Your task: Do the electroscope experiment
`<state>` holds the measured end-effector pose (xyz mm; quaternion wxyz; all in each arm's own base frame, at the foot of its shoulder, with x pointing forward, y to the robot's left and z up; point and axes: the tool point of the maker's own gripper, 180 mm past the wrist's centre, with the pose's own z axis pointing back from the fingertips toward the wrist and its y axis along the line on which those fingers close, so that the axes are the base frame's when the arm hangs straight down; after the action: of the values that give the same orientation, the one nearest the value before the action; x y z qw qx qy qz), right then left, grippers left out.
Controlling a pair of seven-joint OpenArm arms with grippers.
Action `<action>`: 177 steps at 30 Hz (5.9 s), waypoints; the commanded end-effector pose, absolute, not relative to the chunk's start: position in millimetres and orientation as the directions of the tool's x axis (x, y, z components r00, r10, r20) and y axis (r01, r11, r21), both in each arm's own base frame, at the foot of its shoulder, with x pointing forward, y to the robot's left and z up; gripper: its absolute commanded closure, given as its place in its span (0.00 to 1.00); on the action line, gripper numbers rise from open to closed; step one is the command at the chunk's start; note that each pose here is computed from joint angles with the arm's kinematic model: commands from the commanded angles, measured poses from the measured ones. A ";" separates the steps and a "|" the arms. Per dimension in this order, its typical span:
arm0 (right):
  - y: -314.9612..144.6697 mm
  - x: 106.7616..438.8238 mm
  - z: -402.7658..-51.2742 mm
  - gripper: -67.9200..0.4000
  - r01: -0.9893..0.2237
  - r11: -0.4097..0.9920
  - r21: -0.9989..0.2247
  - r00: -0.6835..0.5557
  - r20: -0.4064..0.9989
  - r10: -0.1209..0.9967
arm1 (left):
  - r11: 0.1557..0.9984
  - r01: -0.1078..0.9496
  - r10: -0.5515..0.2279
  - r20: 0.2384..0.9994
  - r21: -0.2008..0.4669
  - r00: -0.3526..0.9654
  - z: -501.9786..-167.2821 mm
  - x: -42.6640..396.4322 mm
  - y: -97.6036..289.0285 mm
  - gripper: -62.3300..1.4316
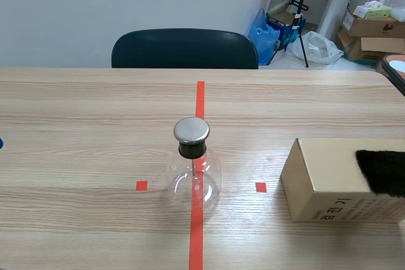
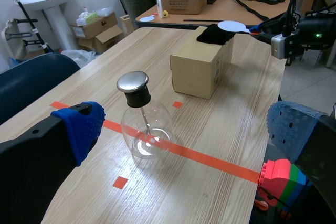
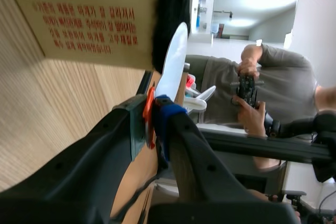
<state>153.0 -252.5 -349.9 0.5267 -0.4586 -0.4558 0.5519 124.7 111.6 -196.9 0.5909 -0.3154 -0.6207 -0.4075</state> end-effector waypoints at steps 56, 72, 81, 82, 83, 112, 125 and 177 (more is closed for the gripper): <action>-238.1 151.8 -342.2 0.98 -0.127 -0.070 -0.989 -0.120 -0.054 0.991 | 0.474 0.869 -0.073 0.990 0.141 -0.120 -190.8 126.3 111.7 0.00; -253.0 155.5 -341.4 0.98 -0.127 -0.087 -0.988 -0.044 -0.082 0.996 | 0.475 0.869 -0.090 0.990 0.141 -0.111 -194.2 126.8 112.0 0.00; -248.8 155.9 -342.0 0.98 -0.127 -0.099 -0.987 -0.067 -0.091 0.994 | 0.475 0.869 -0.092 0.990 0.141 -0.110 -194.6 126.8 112.0 0.00; -248.8 155.9 -342.1 0.98 -0.127 -0.099 -0.987 -0.067 -0.091 0.994 | 0.475 0.869 -0.092 0.990 0.141 -0.110 -194.6 126.8 112.0 0.00; -248.8 156.0 -342.0 0.98 -0.127 -0.099 -0.987 -0.068 -0.091 0.994 | 0.475 0.869 -0.092 0.990 0.141 -0.110 -194.6 126.8 112.0 0.00; -215.5 196.9 -254.0 0.98 0.088 -0.120 -0.989 -0.078 -0.127 0.989 | 0.475 0.869 -0.092 0.990 0.141 -0.110 -194.7 126.8 112.0 0.00; -176.8 212.1 -233.1 0.98 0.157 -0.097 -0.983 -0.064 -0.108 0.992 | 0.475 0.869 -0.092 0.990 0.141 -0.110 -194.7 126.8 112.0 0.00; -82.7 233.3 -232.9 0.98 0.151 0.014 -0.988 -0.140 -0.007 0.990 | 0.475 0.869 -0.115 0.989 0.141 -0.097 -199.4 127.3 112.5 0.00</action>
<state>227.7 -81.6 -248.0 0.4367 -0.4865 -0.5592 0.5098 125.5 112.4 -206.1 0.6053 -0.3043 -0.6051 -0.4180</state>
